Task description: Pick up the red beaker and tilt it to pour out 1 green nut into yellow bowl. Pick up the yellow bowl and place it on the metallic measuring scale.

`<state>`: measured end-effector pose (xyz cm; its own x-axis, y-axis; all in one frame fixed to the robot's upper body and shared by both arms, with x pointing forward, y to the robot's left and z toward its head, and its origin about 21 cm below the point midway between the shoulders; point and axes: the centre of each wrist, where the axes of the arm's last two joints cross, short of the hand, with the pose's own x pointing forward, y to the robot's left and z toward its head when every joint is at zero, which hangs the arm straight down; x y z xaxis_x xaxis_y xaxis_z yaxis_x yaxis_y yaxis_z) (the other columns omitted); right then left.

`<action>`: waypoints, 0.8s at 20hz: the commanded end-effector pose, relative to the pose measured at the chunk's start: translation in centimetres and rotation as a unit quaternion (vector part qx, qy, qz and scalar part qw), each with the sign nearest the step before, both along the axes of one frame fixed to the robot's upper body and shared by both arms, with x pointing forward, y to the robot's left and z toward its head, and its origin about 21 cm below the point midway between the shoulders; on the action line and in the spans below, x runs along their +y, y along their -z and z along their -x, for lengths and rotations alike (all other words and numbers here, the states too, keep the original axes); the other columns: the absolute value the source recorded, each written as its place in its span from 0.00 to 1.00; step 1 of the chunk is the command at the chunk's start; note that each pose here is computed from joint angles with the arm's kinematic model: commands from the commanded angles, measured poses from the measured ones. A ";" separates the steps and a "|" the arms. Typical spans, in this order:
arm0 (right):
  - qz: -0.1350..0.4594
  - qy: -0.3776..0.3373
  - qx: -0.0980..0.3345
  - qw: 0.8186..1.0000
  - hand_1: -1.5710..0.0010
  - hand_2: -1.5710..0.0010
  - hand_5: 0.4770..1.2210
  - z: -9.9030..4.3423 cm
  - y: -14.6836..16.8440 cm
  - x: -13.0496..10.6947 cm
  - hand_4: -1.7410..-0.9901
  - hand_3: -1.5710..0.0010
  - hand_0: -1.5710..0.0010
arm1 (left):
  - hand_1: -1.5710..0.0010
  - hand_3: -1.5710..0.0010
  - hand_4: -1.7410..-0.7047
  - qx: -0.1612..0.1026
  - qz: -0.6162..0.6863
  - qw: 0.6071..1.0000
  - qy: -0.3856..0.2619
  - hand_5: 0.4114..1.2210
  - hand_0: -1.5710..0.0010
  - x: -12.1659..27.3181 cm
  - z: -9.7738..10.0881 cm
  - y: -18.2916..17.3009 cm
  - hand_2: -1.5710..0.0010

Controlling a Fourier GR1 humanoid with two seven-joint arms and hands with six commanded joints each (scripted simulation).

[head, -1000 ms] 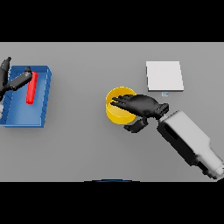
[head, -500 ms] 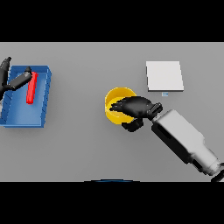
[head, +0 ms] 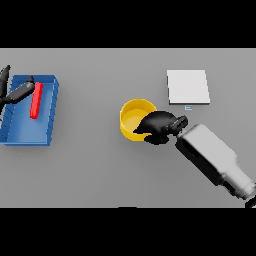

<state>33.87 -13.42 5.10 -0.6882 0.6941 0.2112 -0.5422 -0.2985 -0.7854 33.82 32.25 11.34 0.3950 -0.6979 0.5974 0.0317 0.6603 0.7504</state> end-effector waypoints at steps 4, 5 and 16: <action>-0.002 0.005 -0.005 1.000 0.05 0.07 0.98 0.4 -0.4 -0.5 0.03 0.25 0.05 | 1.00 1.00 0.90 -0.003 -0.002 1.000 0.007 0.39 1.00 0.0 0.6 -0.1 1.00; 0.001 0.008 -0.008 1.000 0.04 0.08 0.98 0.3 -0.9 -0.9 0.03 0.24 0.04 | 1.00 1.00 0.91 -0.007 -0.005 1.000 0.009 0.39 1.00 0.0 0.6 -0.4 1.00; -0.004 0.041 -0.072 0.997 0.00 0.01 1.00 -0.2 -8.5 -2.1 0.03 0.20 0.00 | 1.00 1.00 0.90 -0.007 0.000 1.000 0.010 0.38 1.00 -0.6 0.2 -0.8 1.00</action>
<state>34.05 -15.50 13.60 -0.6524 0.7482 0.1206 -0.4461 -0.2504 -0.8592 33.64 31.66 12.11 0.3725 -0.7055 0.6030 0.0339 0.6596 0.7508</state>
